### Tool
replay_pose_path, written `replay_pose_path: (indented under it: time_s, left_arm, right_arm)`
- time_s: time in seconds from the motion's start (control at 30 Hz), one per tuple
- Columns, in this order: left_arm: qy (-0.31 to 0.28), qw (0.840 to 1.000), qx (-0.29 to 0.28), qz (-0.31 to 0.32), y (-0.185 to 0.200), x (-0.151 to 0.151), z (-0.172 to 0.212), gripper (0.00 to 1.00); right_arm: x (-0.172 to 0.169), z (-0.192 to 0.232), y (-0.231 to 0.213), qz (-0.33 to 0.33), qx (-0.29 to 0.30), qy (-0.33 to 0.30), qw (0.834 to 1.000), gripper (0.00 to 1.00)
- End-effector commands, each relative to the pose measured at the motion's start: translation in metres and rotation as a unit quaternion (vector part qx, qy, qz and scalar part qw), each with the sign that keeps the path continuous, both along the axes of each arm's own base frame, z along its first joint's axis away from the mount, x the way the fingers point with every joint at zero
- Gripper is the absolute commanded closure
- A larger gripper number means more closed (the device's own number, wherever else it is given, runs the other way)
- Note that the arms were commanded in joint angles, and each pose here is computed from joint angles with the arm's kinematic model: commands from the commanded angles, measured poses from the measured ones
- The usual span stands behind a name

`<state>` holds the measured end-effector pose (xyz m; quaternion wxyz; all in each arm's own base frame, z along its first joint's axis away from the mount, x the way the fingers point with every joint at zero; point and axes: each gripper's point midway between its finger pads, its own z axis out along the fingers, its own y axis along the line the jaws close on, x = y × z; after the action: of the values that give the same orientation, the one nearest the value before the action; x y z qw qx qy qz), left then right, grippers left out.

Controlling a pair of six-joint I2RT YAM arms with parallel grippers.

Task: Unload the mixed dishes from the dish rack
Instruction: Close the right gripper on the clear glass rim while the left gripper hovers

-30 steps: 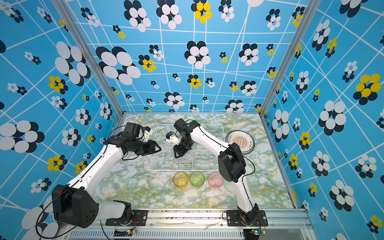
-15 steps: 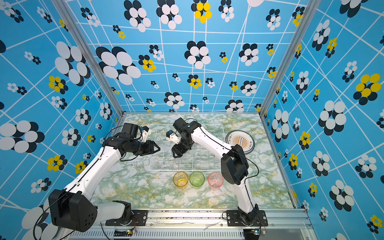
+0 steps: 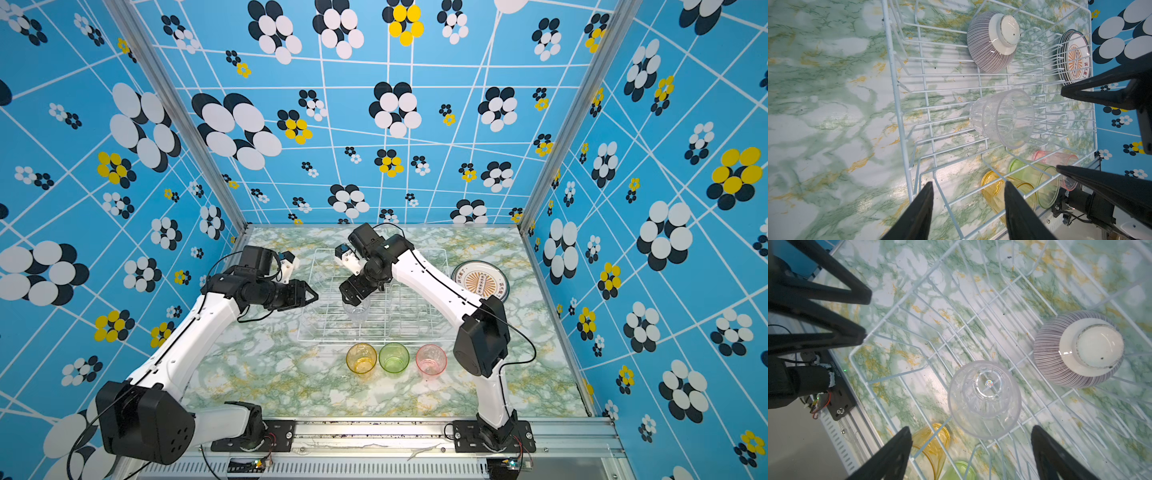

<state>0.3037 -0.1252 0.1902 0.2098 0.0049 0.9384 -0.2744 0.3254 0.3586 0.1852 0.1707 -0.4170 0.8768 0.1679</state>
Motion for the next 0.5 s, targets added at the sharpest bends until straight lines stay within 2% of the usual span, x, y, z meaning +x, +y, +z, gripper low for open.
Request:
replay_pose_path:
  time_s: [0.0,0.47]
  left_arm:
    - [0.0,1.0,-0.005,-0.008,0.002,-0.007,0.002,0.44]
    - [0.005,1.0,-0.012,-0.001,0.01,-0.006,-0.004,0.44]
  right_arm:
    - [-0.001,-0.016,-0.006,-0.017,-0.043,0.014,0.999,0.04]
    - [-0.012,-0.044,0.014,0.001,-0.039,0.069,0.997,0.01]
